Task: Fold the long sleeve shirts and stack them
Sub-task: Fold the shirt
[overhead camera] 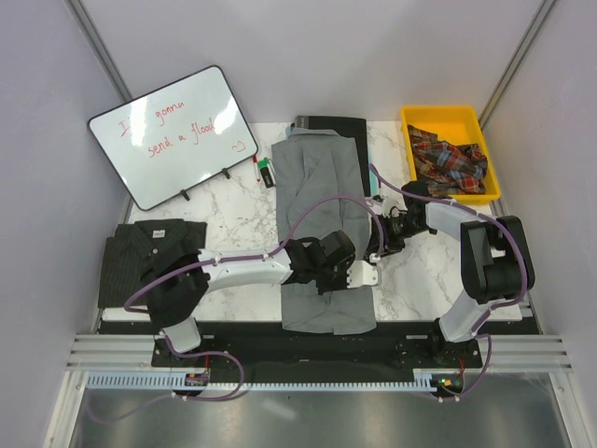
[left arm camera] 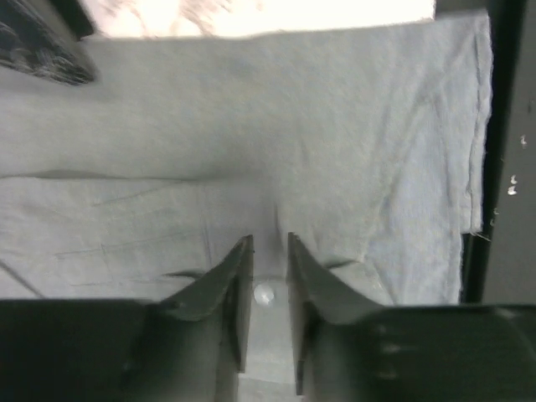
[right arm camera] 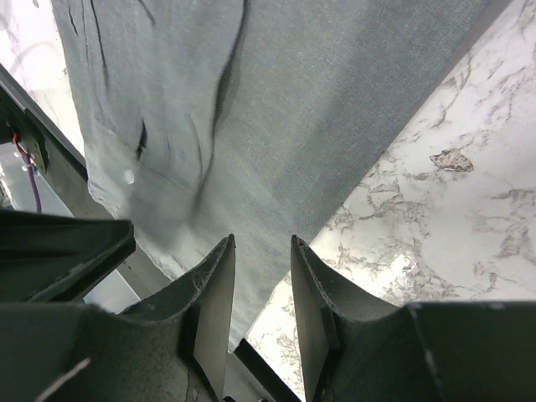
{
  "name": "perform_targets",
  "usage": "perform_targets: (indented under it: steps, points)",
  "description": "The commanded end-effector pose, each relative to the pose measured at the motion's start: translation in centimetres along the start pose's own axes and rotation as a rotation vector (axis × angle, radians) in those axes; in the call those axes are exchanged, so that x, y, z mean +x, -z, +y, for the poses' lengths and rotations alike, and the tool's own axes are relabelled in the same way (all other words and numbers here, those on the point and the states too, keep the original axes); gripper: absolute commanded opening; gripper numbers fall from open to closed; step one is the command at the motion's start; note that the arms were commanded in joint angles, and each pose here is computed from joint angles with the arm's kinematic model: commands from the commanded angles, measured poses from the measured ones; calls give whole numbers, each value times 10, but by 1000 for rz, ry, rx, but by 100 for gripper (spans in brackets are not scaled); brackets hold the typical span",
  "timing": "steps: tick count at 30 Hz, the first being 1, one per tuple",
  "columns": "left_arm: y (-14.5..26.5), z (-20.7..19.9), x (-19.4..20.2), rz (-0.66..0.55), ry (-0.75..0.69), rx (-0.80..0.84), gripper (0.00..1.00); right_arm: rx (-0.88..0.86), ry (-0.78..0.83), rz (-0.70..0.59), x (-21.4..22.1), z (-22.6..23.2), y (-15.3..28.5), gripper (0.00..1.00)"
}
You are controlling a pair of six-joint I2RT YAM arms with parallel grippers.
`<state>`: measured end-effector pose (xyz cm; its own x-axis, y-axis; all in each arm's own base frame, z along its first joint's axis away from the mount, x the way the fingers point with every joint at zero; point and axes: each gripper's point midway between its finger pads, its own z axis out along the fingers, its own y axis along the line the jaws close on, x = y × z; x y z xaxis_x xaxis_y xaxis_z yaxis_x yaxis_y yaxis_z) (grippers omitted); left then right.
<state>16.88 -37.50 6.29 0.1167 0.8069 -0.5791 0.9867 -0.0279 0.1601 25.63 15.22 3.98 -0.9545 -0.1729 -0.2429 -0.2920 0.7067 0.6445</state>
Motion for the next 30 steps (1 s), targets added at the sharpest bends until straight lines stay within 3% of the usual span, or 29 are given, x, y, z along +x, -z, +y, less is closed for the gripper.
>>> perform_targets:
  steps: [1,3,4,5,7,8,11,14,17,20,21,22,26,30]
  points:
    - [13,-18,0,-18,-27,72,55,-46,96,-48,-12,18,12,42]
    - [27,-14,-7,-59,-30,58,62,-50,172,-100,-21,30,28,46]
    - [46,-15,-16,-120,-40,56,85,-36,255,-128,-27,32,36,47]
    - [57,-11,-17,-143,-39,39,99,-10,353,-195,-39,44,55,50]
    - [90,-13,-21,-199,-51,15,99,71,505,-267,-52,48,81,54]
    - [100,-12,-19,-216,-58,-4,99,119,675,-339,-62,62,104,66]
    - [146,-10,-20,-317,-90,-106,99,202,917,-453,-73,87,140,98]
    - [167,-28,-17,-408,-130,-94,99,176,1053,-537,-71,118,162,98]
    - [160,-46,0,-419,-177,-49,99,122,1232,-551,-57,141,167,98]
    - [151,-65,34,-362,-319,21,99,45,1426,-369,-16,133,136,95]
    - [145,-74,48,-374,-353,29,99,15,1613,-241,12,120,123,91]
    - [142,-78,51,-406,-383,25,99,-27,1620,-164,37,102,106,90]
    - [122,-103,79,-457,-590,60,95,-83,1822,-44,95,76,80,81]
    - [96,-117,113,-371,-595,157,89,-235,1951,55,146,70,56,70]
